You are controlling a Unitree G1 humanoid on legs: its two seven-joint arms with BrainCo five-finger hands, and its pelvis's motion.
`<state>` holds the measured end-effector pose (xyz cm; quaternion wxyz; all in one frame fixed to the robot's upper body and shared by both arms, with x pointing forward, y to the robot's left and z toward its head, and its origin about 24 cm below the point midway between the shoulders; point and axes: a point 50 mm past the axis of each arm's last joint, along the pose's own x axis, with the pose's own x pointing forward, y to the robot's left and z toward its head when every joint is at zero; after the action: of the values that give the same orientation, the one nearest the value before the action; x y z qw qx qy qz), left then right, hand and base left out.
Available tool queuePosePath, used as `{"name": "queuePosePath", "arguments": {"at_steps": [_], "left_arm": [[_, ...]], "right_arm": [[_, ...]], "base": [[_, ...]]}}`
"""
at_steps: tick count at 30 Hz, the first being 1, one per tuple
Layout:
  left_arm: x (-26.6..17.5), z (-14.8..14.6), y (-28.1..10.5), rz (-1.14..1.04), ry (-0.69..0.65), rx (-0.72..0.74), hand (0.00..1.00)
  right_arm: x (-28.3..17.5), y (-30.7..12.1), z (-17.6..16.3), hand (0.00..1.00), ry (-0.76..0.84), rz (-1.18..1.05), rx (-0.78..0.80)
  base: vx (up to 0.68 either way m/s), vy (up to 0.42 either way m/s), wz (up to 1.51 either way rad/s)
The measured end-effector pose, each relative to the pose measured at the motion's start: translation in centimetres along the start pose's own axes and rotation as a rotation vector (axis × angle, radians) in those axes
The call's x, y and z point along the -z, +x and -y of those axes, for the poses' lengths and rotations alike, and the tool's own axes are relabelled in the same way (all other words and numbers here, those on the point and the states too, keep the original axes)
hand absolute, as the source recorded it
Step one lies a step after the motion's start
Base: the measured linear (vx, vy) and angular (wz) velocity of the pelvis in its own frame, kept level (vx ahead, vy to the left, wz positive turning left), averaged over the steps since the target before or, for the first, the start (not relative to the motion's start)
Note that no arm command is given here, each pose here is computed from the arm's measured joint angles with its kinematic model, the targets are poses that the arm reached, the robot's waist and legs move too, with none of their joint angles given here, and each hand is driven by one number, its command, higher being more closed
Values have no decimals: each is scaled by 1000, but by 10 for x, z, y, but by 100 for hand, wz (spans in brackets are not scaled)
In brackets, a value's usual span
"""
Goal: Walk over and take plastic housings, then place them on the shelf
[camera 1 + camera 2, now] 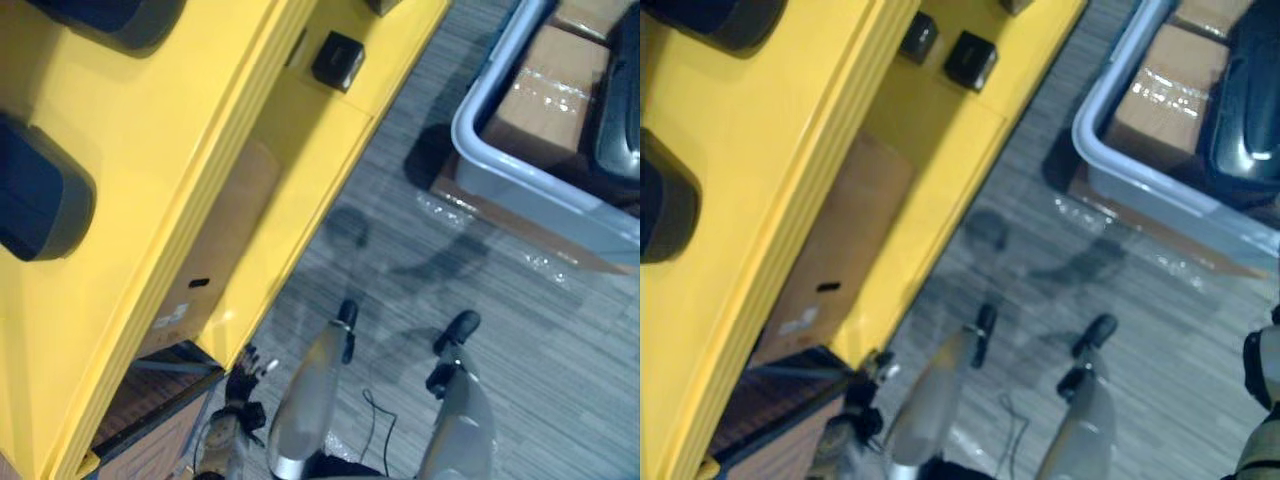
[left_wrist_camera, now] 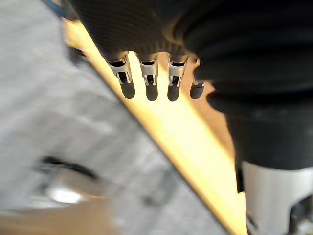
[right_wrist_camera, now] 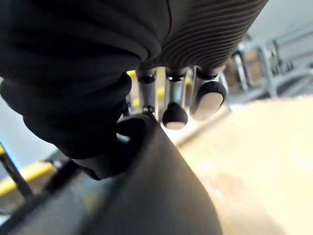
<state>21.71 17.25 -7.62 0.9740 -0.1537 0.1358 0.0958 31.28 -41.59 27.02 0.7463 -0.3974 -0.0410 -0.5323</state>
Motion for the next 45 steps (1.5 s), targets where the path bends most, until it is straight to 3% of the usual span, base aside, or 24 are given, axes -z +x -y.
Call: {"name": "queuePosePath", "arguments": {"at_steps": [7, 15, 22, 31, 39, 45], "left_arm": [[-116, 58, 38, 423, -17, 187, 0], [-191, 99, 55, 538, 112, 352, 0], [-218, 133, 65, 472, 149, 450, 0], [-219, 143, 86, 298, 153, 427, 0], [-218, 150, 91, 211, 24, 500, 0], [-220, 180, 82, 201, -79, 651, 0]], "right_arm": [[-18, -6, -7, 100, 34, 70, 43], [-57, -21, -30, 100, 195, 112, 3], [-87, -38, -41, 100, 303, 216, 40], [-145, -60, -31, 100, 504, 445, 141], [-166, -86, -34, 100, 599, 595, 154], [-168, -111, -53, 100, 604, 643, 83]], "base": [[-6, -24, 0], [-28, -28, -14], [-35, -18, -15], [2, -9, -10], [-26, -14, -8], [-21, -10, -7]]}}
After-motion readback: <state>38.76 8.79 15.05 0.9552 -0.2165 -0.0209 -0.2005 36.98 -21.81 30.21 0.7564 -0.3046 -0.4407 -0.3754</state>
